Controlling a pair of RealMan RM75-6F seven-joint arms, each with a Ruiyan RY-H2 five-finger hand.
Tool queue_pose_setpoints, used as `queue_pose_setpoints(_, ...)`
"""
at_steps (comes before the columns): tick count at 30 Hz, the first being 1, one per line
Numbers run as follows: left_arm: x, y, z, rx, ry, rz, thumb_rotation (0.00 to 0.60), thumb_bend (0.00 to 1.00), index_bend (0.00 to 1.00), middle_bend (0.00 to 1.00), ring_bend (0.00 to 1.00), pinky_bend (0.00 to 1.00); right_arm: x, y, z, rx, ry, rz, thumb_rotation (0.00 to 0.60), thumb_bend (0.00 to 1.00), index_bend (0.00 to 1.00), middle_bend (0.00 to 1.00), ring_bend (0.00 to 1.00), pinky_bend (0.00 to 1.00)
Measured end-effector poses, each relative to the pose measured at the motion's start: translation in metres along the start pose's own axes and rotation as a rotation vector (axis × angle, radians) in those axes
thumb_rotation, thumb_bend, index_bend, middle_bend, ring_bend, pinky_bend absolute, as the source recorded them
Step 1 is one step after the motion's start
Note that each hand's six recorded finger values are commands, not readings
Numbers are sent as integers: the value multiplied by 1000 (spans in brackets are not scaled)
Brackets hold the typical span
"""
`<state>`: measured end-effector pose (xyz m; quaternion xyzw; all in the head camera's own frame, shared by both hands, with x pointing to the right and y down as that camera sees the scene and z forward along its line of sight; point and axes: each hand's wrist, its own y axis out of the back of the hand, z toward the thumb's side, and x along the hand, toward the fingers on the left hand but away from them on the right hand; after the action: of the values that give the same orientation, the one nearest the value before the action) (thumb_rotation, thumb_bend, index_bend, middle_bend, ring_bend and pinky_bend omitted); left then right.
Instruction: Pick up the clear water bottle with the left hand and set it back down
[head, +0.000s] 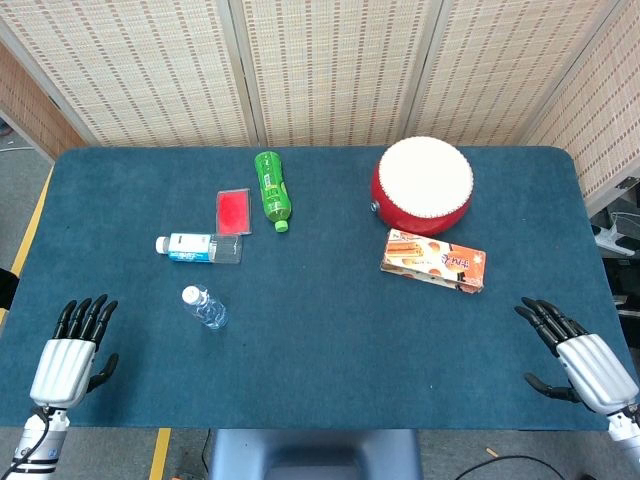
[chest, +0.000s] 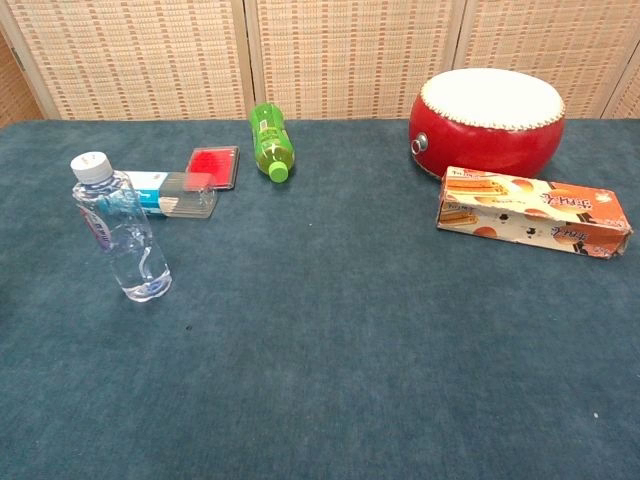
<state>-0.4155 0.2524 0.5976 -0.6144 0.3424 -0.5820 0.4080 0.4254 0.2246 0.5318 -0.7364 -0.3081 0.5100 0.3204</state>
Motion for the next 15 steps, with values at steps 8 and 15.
queue_pose_setpoints(8,0,0,3,-2,-5,1,600,330,0,0,0,22,7,2,-1,-1,-4,-13,600,168,0,0,0,213)
queue_pose_setpoints(15,5,-9,-1,-50,24,-43,600,330,0,0,0,22,6,7,-1,-14,-5,-48,600,168,0,0,0,213)
